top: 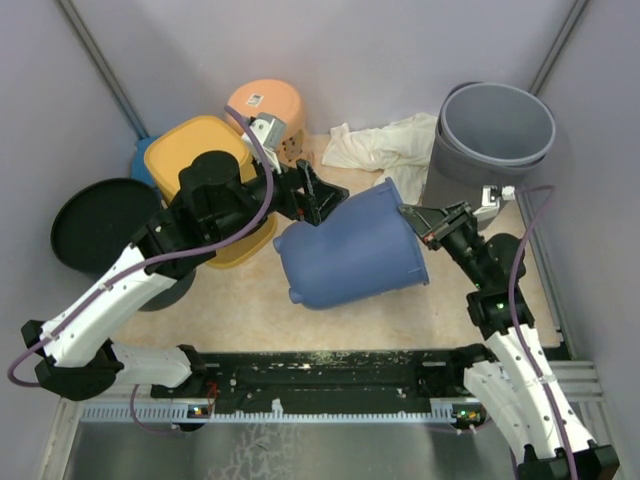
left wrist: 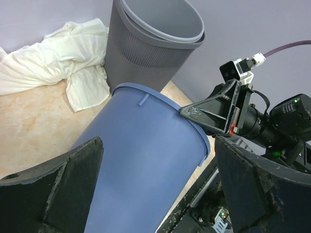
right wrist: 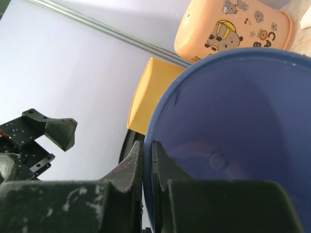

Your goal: Turn the large container upside down

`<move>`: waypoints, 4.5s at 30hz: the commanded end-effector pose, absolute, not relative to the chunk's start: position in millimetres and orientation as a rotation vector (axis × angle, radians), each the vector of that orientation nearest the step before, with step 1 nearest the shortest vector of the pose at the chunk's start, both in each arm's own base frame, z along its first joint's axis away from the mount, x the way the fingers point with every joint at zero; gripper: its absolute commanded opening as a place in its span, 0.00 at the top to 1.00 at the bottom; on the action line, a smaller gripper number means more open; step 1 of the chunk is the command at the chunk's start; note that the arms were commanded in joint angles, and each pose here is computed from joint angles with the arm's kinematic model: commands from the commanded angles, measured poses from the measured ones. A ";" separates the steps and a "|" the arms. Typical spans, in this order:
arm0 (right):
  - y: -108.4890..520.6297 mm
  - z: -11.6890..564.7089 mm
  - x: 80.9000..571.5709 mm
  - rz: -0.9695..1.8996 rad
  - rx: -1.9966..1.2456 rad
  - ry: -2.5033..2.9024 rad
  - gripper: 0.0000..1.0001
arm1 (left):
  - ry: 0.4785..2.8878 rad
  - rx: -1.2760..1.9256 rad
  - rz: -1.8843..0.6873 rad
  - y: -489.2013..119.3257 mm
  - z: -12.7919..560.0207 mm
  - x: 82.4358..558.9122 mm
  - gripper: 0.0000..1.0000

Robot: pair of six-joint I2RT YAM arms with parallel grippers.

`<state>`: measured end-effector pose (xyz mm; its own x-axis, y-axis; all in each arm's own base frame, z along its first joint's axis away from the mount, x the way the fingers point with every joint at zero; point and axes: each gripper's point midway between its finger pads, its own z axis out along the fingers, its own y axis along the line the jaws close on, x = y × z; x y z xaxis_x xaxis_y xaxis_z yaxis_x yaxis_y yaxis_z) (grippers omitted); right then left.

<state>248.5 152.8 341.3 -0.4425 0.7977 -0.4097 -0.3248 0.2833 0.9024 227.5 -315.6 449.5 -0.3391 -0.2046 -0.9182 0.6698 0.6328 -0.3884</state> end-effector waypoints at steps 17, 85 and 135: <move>127.9 281.7 239.5 0.957 0.354 1.823 0.46 | 2.089 0.362 -0.954 -314.4 326.4 257.3 0.00; 176.5 217.2 220.8 1.425 0.458 1.939 1.00 | 1.644 0.281 -1.624 -275.5 421.1 209.1 0.02; 121.5 59.5 200.5 1.342 1.269 1.850 1.00 | 1.985 0.194 -1.197 -272.9 355.8 276.3 0.00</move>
<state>217.4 116.1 178.2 -0.3989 0.9166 0.0248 0.0248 -0.0163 0.9996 257.7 -286.9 372.4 -0.6899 -0.2789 -0.6681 0.5562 0.3865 -0.7357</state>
